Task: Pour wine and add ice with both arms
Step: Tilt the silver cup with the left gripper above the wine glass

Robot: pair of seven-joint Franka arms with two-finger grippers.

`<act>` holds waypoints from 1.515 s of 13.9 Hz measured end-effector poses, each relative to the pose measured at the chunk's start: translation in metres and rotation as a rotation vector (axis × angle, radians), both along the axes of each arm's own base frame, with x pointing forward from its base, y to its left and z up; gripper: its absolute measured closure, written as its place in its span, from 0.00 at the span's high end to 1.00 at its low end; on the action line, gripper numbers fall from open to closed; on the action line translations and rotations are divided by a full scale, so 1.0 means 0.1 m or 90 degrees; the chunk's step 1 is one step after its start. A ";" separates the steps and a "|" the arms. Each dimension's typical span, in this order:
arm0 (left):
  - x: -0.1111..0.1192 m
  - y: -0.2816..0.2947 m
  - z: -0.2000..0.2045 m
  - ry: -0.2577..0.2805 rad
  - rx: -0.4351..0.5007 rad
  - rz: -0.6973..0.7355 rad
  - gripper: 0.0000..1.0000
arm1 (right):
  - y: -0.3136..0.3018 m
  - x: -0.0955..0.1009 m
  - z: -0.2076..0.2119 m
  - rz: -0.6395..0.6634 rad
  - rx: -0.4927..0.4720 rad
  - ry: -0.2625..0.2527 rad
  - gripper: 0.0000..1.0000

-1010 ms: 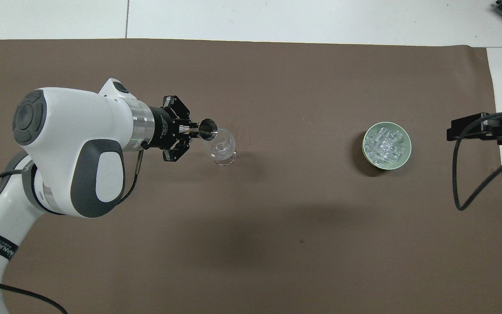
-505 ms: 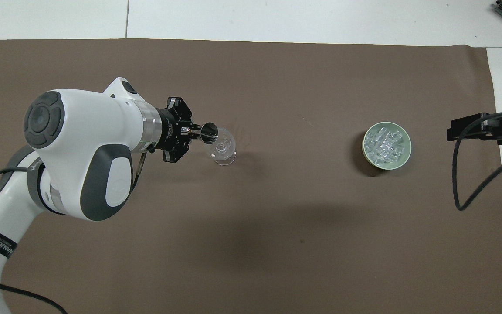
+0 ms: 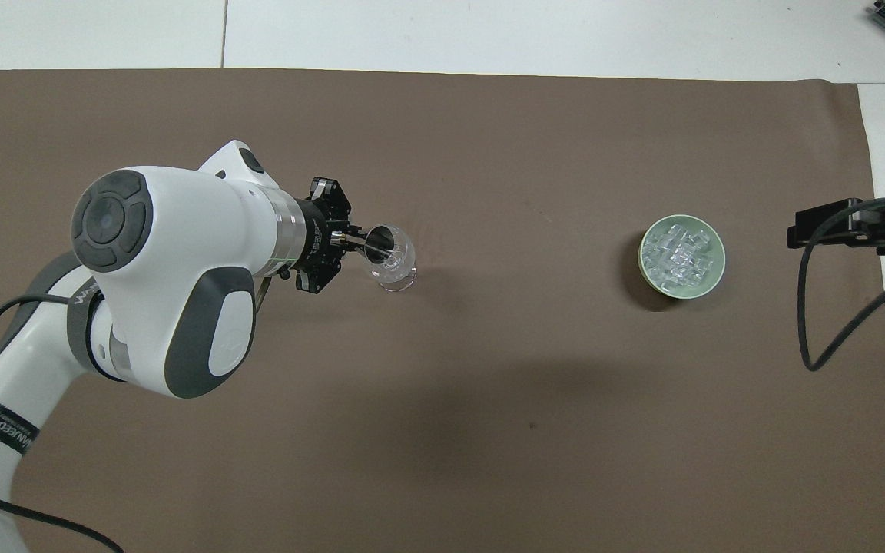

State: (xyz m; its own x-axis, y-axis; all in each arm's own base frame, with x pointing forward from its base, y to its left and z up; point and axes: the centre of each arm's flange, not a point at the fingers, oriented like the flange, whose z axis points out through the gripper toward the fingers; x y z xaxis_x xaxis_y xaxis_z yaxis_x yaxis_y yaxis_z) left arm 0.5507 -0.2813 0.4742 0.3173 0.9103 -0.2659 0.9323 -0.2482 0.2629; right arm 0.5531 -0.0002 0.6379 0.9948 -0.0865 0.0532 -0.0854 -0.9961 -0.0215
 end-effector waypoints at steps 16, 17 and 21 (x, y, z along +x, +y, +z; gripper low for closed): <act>-0.09 -0.16 0.00 -0.061 0.102 -0.107 0.21 | 0.00 0.00 0.00 0.000 0.000 0.000 1.00; -0.10 -0.18 0.00 -0.063 0.105 -0.111 0.21 | 0.00 0.00 0.00 0.000 0.000 0.000 1.00; -0.09 -0.18 0.03 -0.077 0.124 -0.121 0.21 | 0.00 0.00 0.00 0.000 0.000 0.000 1.00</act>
State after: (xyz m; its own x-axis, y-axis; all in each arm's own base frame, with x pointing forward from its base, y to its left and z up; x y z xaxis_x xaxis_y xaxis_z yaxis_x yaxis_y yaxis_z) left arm 0.5415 -0.2996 0.4774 0.5054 0.8619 -0.0413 0.8291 -0.4717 0.3001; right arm 0.5531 -0.0002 0.6379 0.9948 -0.0865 0.0532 -0.0854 -0.9961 -0.0215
